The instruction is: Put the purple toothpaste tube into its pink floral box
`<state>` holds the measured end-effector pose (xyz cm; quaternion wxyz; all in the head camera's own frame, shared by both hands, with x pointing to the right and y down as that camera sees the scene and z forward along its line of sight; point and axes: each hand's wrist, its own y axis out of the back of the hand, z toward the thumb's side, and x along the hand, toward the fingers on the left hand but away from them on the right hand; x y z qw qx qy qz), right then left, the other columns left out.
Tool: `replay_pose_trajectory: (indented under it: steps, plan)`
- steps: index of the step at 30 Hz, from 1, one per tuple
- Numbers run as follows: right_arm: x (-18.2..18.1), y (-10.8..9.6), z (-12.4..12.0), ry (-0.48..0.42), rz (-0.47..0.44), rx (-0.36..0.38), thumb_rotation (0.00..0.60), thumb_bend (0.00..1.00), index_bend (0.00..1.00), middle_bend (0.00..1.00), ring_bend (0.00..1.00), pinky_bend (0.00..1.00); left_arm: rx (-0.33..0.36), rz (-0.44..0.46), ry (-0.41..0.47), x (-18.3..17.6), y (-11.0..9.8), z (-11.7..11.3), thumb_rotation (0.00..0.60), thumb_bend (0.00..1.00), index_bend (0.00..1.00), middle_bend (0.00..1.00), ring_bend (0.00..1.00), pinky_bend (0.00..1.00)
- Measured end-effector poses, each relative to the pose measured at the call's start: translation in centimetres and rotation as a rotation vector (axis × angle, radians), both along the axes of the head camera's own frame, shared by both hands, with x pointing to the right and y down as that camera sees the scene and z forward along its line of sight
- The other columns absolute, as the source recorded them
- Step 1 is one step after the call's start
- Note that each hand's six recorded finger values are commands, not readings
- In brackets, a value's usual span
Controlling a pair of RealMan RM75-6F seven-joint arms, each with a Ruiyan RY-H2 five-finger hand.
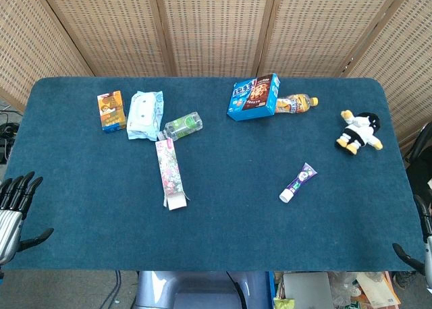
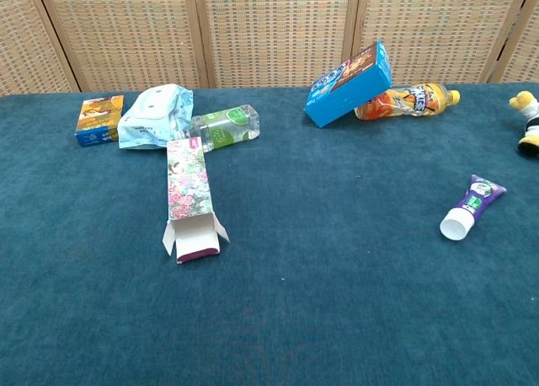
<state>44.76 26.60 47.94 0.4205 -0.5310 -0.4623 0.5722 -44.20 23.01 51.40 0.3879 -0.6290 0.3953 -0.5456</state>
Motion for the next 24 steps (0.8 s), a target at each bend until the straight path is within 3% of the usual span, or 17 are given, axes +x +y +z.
replay_pose_trajectory:
  steps: [7,9,12,14,17,19,24]
  plan:
    - [-0.3,-0.2,0.4,-0.024,-0.018,-0.018,0.600,0.00,0.00,0.00,0.00,0.00,0.010,0.006,0.009,0.0,0.0,-0.1,0.600,0.16,0.00,0.00,0.00,0.00]
    - [-0.5,-0.7,0.9,-0.041,-0.035,-0.030,0.600,0.05,0.00,0.00,0.00,0.00,0.017,0.007,0.011,0.1,-0.2,-0.1,0.600,0.16,0.00,0.00,0.00,0.00]
    - [-0.8,-1.8,2.0,-0.052,-0.072,-0.061,0.600,0.42,0.01,0.01,0.00,0.00,0.031,0.010,0.016,0.2,-0.6,0.0,0.600,0.16,0.00,0.00,0.00,0.00]
    - [-1.1,-3.1,3.3,-0.057,-0.104,-0.102,0.600,0.70,0.08,0.06,0.00,0.00,0.030,0.004,0.016,0.1,-0.8,0.2,0.600,0.16,0.00,0.00,0.00,0.00]
    - [-1.7,-5.4,5.7,-0.070,-0.151,-0.180,0.600,0.93,0.17,0.13,0.00,0.00,0.025,-0.011,0.012,-0.1,-1.1,0.5,0.600,0.16,0.00,0.00,0.00,0.00]
    - [-2.3,-6.9,7.6,-0.086,-0.176,-0.252,0.600,0.99,0.21,0.14,0.00,0.00,0.021,-0.022,0.006,-0.3,-1.4,0.8,0.600,0.16,0.00,0.00,0.00,0.00]
    - [-3.8,-10.7,11.9,-0.126,-0.213,-0.404,0.600,1.00,0.30,0.22,0.04,0.03,0.011,-0.048,-0.011,-0.6,-2.2,1.4,0.600,0.16,0.00,0.00,0.00,0.00]
